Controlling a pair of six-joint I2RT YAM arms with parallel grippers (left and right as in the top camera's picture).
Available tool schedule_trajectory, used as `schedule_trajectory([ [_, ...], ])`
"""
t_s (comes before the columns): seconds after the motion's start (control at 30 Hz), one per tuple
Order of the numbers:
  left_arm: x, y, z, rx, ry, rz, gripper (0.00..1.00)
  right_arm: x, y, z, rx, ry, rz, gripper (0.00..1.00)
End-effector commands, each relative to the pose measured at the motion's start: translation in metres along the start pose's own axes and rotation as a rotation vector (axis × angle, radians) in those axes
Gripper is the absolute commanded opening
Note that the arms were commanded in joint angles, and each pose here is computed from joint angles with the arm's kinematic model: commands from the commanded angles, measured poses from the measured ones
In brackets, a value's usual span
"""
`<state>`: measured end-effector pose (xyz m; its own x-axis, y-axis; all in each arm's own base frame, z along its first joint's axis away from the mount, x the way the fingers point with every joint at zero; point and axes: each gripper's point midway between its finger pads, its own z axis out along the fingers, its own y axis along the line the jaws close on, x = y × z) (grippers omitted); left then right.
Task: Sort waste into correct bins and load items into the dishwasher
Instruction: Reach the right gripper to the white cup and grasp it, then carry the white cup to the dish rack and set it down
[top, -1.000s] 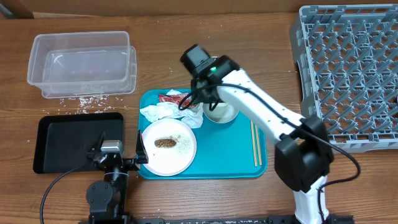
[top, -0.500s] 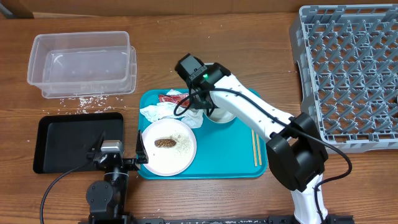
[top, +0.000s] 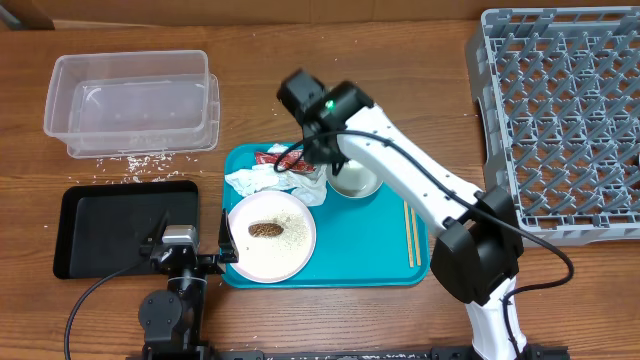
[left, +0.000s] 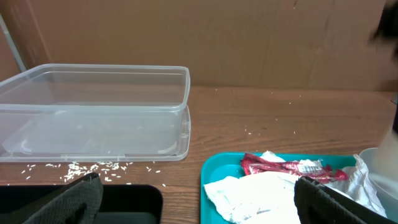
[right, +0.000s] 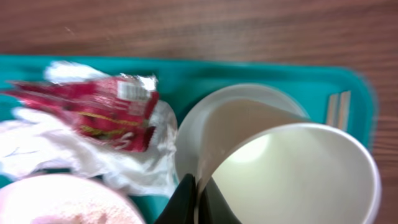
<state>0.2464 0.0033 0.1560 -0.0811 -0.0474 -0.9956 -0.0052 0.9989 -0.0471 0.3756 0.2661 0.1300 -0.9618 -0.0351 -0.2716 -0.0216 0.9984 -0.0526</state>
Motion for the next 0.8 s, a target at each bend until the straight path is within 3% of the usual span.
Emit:
schedule_trajectory([
  [0.0, 0.000, 0.002, 0.000, -0.010, -0.005, 0.022, 1.00, -0.045, -0.020, -0.060, 0.013, -0.164, 0.056, 0.04],
  [0.13, 0.000, 0.002, 0.000, -0.011, -0.005, 0.022, 1.00, -0.093, -0.101, -0.137, 0.049, -0.311, 0.151, 0.04],
  [0.23, 0.000, 0.002, 0.000, -0.010, -0.005, 0.022, 1.00, -0.118, -0.207, -0.176, 0.042, -0.383, 0.306, 0.04],
  [0.33, 0.000, 0.002, 0.000, -0.010, -0.005, 0.022, 1.00, -0.123, -0.271, -0.182, -0.060, -0.382, 0.392, 0.04],
  [0.43, 0.000, 0.002, 0.000, -0.010, -0.005, 0.022, 1.00, -0.114, -0.351, -0.175, -0.254, -0.349, 0.518, 0.04],
  [0.47, 0.000, 0.002, 0.000, -0.011, -0.005, 0.022, 1.00, -0.106, -0.387, -0.172, -0.407, -0.354, 0.555, 0.04],
  [0.6, 0.000, 0.002, 0.000, -0.010, -0.005, 0.022, 1.00, -0.098, -0.437, -0.176, -0.685, -0.471, 0.520, 0.04],
  [0.77, 0.000, 0.002, 0.000, -0.011, -0.005, 0.022, 1.00, -0.095, -0.506, -0.153, -0.811, -0.617, 0.560, 0.04],
])
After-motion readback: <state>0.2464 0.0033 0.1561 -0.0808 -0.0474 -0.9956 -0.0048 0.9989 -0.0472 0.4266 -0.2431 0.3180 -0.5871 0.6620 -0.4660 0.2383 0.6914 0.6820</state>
